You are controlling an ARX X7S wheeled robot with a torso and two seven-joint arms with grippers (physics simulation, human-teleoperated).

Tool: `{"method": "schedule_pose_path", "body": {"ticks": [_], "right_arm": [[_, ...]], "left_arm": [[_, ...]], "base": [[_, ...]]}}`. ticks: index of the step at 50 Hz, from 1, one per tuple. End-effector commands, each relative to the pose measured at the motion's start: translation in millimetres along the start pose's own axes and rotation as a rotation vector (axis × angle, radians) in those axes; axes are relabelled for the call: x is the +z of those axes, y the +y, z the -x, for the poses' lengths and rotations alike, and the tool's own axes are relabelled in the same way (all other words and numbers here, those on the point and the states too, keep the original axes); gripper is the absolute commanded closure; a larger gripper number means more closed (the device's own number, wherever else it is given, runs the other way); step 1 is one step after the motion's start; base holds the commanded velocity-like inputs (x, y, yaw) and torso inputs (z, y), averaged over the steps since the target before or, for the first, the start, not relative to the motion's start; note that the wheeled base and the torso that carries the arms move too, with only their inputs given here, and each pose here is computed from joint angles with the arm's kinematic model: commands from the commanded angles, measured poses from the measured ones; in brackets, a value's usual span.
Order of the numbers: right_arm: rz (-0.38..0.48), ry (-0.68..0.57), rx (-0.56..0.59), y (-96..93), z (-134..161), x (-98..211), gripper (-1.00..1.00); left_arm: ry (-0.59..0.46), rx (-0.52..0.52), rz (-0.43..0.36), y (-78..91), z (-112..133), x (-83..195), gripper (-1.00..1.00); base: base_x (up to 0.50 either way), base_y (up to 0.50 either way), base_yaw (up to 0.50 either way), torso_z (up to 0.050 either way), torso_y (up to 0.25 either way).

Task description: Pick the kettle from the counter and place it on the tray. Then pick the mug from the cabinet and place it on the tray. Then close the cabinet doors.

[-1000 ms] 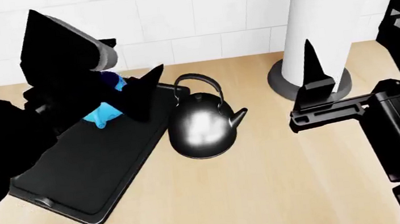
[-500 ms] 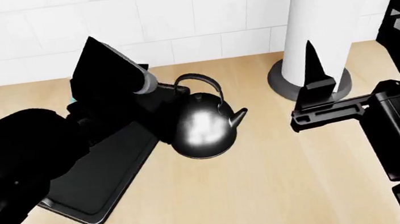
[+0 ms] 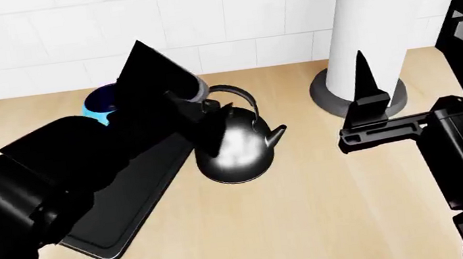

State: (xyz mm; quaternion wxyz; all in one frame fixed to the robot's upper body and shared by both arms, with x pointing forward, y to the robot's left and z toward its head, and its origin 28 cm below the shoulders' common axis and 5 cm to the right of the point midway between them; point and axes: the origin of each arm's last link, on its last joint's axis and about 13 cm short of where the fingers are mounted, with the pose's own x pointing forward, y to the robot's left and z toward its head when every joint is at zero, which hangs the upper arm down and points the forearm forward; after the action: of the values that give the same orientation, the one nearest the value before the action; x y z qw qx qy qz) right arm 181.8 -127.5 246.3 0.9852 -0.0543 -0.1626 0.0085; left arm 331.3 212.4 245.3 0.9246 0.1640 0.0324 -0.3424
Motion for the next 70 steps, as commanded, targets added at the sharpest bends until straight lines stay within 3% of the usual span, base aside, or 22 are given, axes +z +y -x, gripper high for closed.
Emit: {"method": "schedule_pose_path", "body": {"ticks": [1,61,62,70], "right_arm": [[-0.004,0.002,-0.004,-0.9,0.1,-2.4,-1.0],[-0.022,0.01,-0.009,-3.3,-0.3,-7.7,-1.0],[-0.022,0.01,-0.009,-3.2,-0.3,-7.9,-1.0],[-0.023,0.012,-0.008,-3.0,-0.1,-8.6,-1.0]], "left_arm": [[0.011,0.013,-0.013,-2.3,-13.0,-0.8,-1.0],[0.044,0.084,-0.033,-5.3,-44.3,-10.0,-1.0],[0.047,0.085,-0.031,-5.5,-44.7,-10.5,1.0],[0.05,0.085,-0.023,-6.5,-44.1,-12.3,1.0]], "base": [[0.0,0.0,0.0,0.0,0.0],[0.0,0.0,0.0,0.0,0.0],[0.0,0.0,0.0,0.0,0.0],[0.0,0.0,0.0,0.0,0.0]]}}
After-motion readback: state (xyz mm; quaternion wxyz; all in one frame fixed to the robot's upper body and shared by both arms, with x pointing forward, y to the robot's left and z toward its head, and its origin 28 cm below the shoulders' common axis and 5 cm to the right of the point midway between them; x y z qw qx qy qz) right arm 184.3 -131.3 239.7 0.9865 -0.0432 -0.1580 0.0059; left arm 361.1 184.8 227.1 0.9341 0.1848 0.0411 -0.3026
